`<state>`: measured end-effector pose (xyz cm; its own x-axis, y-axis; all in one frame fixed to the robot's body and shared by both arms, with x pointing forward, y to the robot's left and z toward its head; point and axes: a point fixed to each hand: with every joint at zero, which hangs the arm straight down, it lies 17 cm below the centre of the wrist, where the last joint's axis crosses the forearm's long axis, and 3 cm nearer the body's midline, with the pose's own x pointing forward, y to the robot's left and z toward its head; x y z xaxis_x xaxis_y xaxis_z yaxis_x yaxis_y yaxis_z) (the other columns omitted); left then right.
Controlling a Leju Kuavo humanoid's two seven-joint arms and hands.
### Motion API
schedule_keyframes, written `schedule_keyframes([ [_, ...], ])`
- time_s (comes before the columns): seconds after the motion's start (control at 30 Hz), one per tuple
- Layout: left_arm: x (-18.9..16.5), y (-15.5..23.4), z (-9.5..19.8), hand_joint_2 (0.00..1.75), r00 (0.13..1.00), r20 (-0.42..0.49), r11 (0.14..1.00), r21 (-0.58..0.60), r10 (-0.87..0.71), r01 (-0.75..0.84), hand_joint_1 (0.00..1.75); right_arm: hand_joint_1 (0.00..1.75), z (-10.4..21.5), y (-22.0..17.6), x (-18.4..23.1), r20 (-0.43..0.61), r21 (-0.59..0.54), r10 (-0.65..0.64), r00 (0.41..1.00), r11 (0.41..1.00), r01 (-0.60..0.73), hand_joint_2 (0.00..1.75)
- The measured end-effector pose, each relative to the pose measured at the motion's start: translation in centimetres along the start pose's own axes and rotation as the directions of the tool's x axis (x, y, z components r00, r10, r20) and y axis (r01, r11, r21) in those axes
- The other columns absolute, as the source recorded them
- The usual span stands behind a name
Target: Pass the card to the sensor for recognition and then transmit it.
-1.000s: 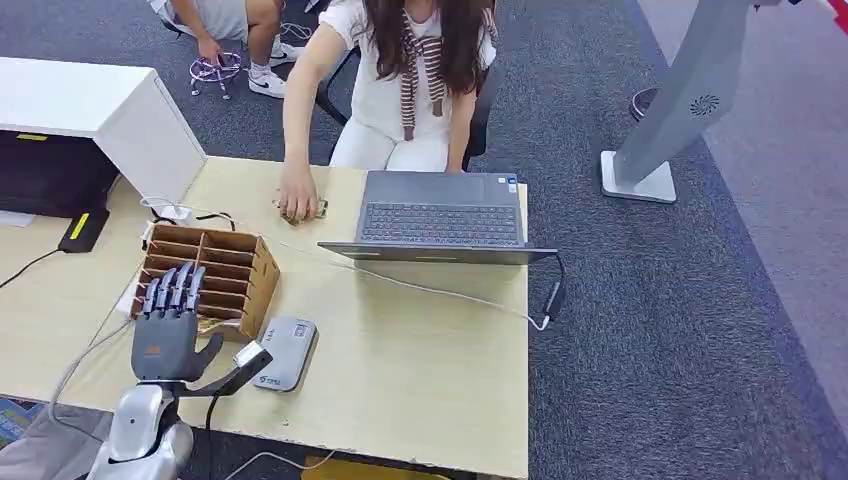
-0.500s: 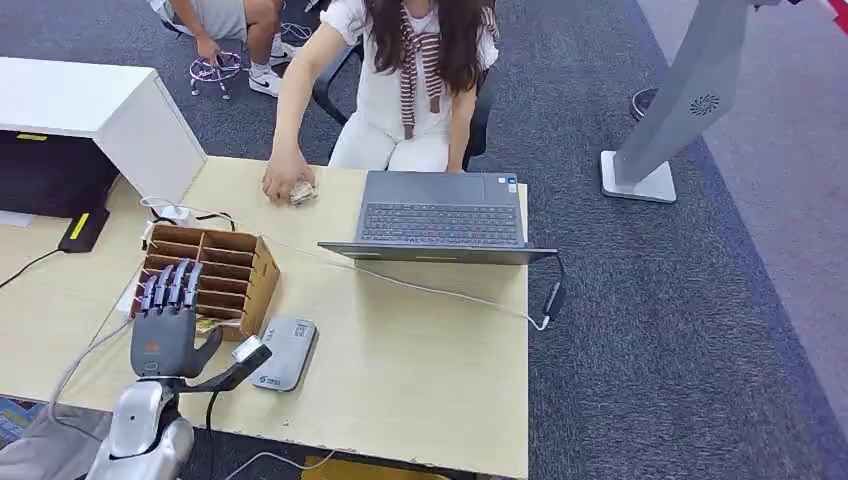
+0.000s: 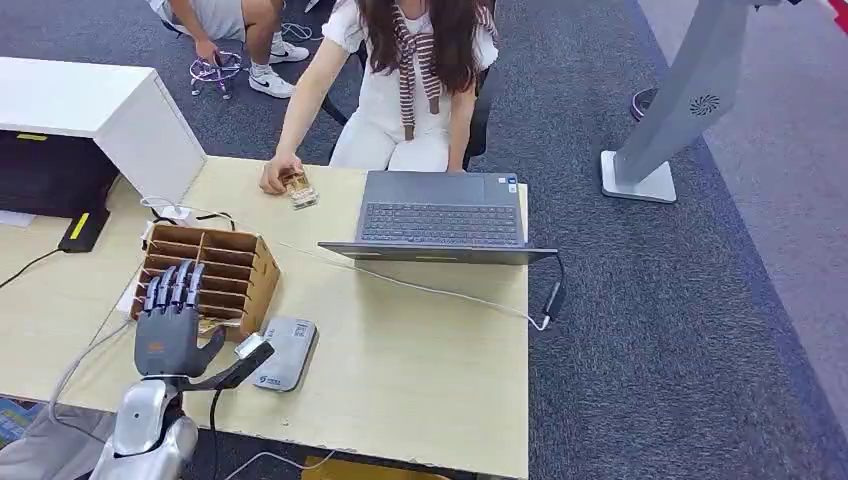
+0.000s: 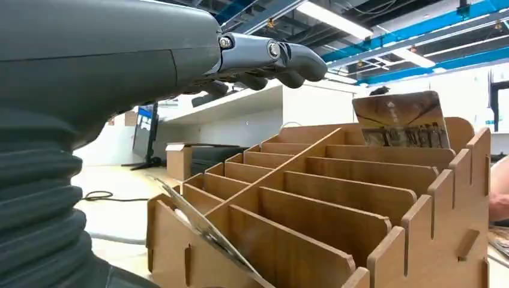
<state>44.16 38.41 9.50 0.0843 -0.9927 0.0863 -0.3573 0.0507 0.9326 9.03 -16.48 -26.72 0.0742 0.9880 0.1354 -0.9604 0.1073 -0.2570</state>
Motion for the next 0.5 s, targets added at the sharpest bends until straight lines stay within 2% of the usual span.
schedule_keyframes([
  [0.5,0.05,-0.36,-0.06,1.75,1.000,-0.010,1.000,-0.016,0.006,-0.007,0.00,0.00,0.00,-0.03,0.04,0.002,-0.001,0.009,1.000,1.000,-0.009,0.00],
])
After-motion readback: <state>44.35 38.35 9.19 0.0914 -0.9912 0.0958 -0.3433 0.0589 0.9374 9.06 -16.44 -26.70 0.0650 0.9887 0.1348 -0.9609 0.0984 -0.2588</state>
